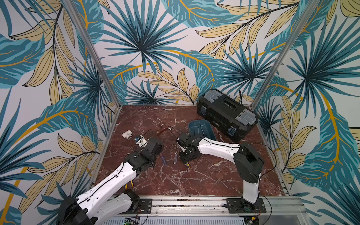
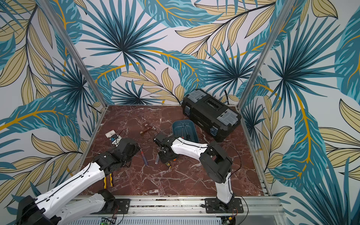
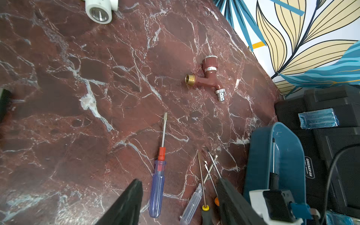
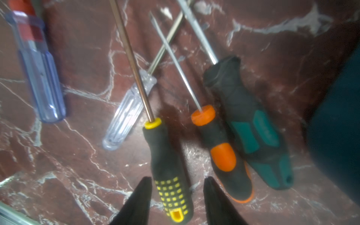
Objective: Put the screwdriver on the desktop into the storage box
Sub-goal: Pick up the screwdriver from the center of the board, then place the screwdriver in the storage box.
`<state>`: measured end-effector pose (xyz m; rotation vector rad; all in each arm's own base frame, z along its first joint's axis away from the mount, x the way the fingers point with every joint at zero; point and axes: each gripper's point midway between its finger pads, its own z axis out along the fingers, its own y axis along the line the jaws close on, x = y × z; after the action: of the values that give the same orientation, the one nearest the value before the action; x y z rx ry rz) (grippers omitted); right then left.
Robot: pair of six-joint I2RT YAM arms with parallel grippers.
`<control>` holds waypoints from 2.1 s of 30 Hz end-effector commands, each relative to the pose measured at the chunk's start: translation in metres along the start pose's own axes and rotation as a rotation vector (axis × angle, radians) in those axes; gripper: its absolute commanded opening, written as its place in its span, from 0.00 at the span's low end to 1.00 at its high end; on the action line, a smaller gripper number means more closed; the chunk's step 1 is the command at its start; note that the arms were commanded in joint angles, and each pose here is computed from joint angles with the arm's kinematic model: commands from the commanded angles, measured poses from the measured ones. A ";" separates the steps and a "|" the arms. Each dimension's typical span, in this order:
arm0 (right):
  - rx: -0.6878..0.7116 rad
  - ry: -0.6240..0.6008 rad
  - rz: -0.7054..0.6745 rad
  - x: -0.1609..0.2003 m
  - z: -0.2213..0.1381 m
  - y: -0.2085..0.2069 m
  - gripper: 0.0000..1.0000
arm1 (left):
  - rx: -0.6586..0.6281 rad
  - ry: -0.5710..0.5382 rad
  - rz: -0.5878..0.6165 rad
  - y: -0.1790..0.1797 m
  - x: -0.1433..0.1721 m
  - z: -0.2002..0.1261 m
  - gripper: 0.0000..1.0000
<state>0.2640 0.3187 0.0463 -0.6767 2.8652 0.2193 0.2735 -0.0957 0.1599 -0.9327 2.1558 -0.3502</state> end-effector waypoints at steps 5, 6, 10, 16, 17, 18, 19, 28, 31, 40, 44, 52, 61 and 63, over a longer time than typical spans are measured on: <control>0.009 0.054 -0.091 0.013 0.010 0.014 0.51 | -0.027 0.006 -0.024 0.006 0.004 0.008 0.66; 0.012 0.059 -0.099 0.014 0.012 0.015 0.51 | -0.029 0.007 -0.025 0.006 0.004 0.007 0.66; 0.045 0.064 -0.113 0.015 0.018 0.012 0.50 | -0.032 0.008 -0.023 0.007 0.004 0.007 0.66; 0.083 0.078 -0.136 0.017 0.023 0.007 0.49 | -0.036 0.017 -0.024 0.007 0.005 0.005 0.66; 0.087 0.080 -0.141 0.018 0.024 0.007 0.48 | -0.036 0.017 -0.023 0.007 0.005 0.005 0.66; 0.088 0.079 -0.140 0.017 0.024 0.007 0.47 | -0.036 0.016 -0.024 0.007 0.004 0.004 0.66; 0.089 0.079 -0.142 0.016 0.025 0.008 0.46 | -0.035 0.015 -0.025 0.007 0.004 0.004 0.66; 0.058 0.020 -0.182 0.007 -0.003 0.015 0.29 | -0.041 -0.016 -0.037 0.017 -0.003 -0.003 0.66; 0.042 -0.025 -0.184 0.001 -0.021 0.017 0.22 | -0.041 -0.020 -0.040 0.019 -0.004 -0.003 0.66; 0.017 -0.266 -0.096 -0.032 -0.104 0.010 0.05 | -0.046 -0.017 -0.030 0.021 -0.003 0.001 0.66; 0.059 -0.324 0.143 -0.055 -0.124 -0.046 0.02 | -0.042 0.008 -0.024 0.017 0.002 0.008 0.66; 0.058 -0.224 0.373 -0.069 -0.085 -0.106 0.02 | -0.058 0.124 0.013 0.009 0.022 0.026 0.67; 0.139 -0.123 0.402 -0.067 -0.044 -0.142 0.03 | -0.076 0.280 0.028 0.009 0.058 0.043 0.66; 0.161 -0.117 0.389 -0.067 -0.045 -0.149 0.03 | -0.075 0.294 0.037 0.008 0.061 0.045 0.66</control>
<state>0.3775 0.2169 0.0796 -0.0597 2.8467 0.1206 0.2733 -0.1232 0.0953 -0.9571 2.4310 -0.3677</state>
